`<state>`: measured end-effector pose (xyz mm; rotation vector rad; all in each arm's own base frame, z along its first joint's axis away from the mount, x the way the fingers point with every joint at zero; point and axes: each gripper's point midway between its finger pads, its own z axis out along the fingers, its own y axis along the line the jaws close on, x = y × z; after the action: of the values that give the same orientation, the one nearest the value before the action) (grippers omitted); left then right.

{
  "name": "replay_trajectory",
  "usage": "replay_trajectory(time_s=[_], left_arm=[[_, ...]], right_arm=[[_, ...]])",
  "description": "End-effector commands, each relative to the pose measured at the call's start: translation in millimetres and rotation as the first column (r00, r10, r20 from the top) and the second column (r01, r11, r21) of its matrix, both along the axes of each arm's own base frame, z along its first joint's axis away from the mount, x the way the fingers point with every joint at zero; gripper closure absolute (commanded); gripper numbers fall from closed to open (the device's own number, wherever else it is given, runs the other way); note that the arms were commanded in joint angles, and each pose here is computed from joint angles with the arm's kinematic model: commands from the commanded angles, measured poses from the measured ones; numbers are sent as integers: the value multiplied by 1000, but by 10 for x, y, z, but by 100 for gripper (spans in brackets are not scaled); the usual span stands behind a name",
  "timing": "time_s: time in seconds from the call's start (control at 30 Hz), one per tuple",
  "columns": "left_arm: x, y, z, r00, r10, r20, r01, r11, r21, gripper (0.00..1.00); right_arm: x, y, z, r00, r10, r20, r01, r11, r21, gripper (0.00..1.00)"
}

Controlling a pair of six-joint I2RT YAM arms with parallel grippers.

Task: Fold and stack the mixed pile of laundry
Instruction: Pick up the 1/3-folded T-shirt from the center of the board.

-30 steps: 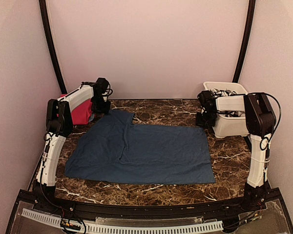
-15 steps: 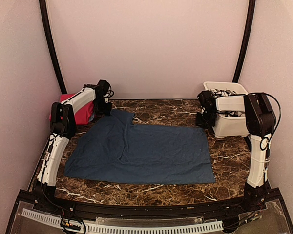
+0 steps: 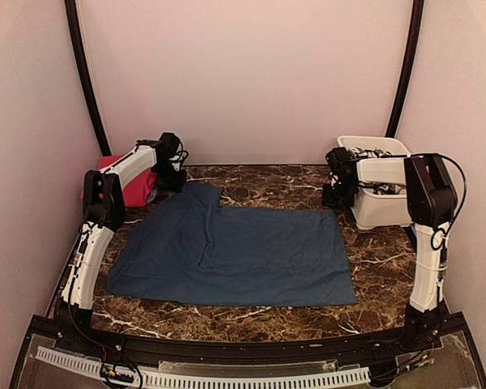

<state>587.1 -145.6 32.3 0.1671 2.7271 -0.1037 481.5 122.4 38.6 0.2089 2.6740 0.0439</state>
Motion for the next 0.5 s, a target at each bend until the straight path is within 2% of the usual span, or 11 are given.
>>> replay_trajectory(time_s=[0.0, 0.23, 0.47], left_arm=[[-44, 41, 269, 1000, 9, 3, -9, 999, -36, 100], [-16, 69, 865, 994, 21, 111, -16, 999, -47, 100], [-240, 192, 1284, 987, 27, 161, -24, 1000, -19, 100]], right_arm=[[82, 99, 317, 997, 26, 68, -28, 999, 20, 100], [37, 146, 684, 990, 41, 133, -46, 999, 28, 100], [-126, 67, 968, 982, 49, 181, -53, 998, 19, 100]])
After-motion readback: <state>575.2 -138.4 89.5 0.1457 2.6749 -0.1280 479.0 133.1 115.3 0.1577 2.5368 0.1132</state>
